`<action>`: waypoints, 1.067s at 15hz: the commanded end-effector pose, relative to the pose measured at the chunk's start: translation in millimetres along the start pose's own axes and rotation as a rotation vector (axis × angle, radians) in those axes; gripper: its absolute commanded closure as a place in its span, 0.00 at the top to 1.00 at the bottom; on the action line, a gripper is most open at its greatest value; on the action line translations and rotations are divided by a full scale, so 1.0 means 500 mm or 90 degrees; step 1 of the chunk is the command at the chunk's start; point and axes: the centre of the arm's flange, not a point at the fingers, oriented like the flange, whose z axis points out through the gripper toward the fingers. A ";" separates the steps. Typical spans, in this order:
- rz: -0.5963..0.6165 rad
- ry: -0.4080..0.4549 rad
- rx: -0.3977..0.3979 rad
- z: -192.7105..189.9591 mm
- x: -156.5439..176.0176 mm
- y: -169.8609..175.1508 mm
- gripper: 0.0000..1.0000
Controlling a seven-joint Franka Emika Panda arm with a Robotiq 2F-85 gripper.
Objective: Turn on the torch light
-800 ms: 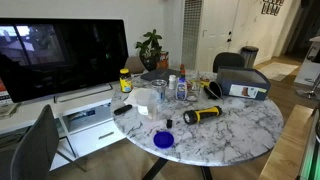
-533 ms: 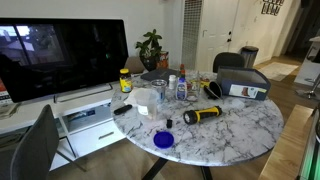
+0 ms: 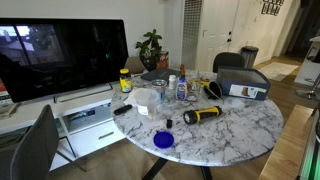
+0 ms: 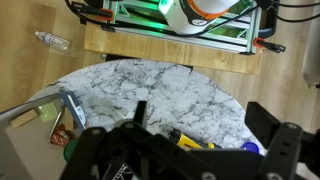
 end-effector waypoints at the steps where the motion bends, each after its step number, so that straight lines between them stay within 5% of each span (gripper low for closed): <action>1: -0.062 -0.015 -0.035 0.011 0.071 -0.069 1.00; 8: -0.209 0.000 -0.112 0.082 0.164 -0.294 1.00; 12: -0.281 0.063 -0.049 0.163 0.201 -0.377 1.00; 16: -0.326 0.142 -0.042 0.251 0.250 -0.393 1.00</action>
